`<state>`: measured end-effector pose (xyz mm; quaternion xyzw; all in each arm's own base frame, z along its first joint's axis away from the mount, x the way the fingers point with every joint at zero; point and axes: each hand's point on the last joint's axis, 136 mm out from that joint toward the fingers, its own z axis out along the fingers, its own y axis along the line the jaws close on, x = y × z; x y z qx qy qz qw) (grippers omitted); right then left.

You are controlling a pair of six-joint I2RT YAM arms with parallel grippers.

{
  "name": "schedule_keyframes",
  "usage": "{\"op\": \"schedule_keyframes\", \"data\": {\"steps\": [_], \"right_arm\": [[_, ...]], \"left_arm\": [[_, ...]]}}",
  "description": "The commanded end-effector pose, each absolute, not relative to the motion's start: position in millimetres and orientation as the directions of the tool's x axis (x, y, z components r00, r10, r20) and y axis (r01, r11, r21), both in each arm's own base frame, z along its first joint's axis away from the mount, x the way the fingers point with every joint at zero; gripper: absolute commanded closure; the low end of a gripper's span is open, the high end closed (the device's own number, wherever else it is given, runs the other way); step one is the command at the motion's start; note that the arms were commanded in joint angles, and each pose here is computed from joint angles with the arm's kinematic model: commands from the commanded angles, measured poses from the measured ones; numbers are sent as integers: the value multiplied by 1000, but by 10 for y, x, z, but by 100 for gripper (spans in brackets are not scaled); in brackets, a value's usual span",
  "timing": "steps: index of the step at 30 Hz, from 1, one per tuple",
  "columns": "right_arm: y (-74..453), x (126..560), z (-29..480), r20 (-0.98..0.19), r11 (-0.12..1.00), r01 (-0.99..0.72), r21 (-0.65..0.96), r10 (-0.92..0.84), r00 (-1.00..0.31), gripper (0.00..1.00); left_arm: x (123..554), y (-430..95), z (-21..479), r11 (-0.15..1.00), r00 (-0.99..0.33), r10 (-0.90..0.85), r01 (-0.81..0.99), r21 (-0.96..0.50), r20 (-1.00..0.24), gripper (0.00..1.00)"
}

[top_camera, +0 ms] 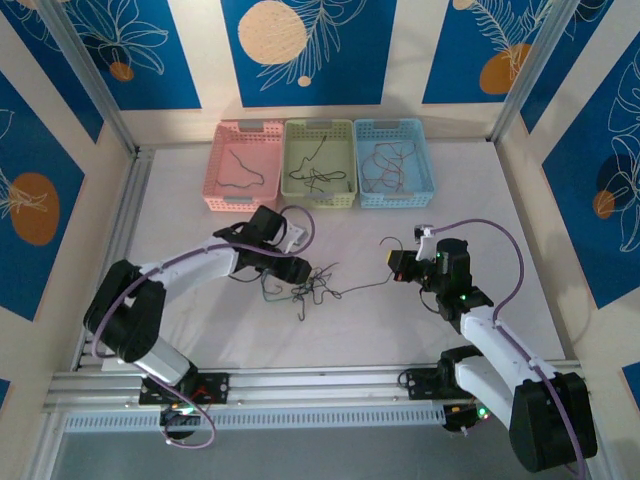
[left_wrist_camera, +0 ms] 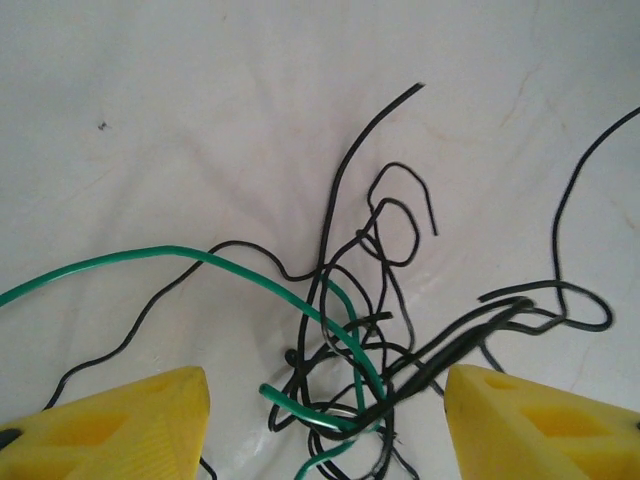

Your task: Untangle the cables

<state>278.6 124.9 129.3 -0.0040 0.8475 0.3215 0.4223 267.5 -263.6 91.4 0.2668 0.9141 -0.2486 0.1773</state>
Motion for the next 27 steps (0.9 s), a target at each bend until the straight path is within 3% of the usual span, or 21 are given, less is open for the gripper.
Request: {"op": "schedule_keyframes", "data": {"steps": [1,10,27], "right_arm": [[1231,2801,1291,-719,791,-272,547,278,-637,100],[1221,2808,1293,-719,794,-269,545,278,-637,100],[1228,2815,1281,-715,791,-269,549,278,-642,100]], "left_arm": [[2584,-2682,1156,703,-778,385,596,-388,-496,35],[2411,-2619,971,706,-789,422,595,-384,-446,37],[2547,-2635,737,735,-774,504,617,-282,-382,42]]}}
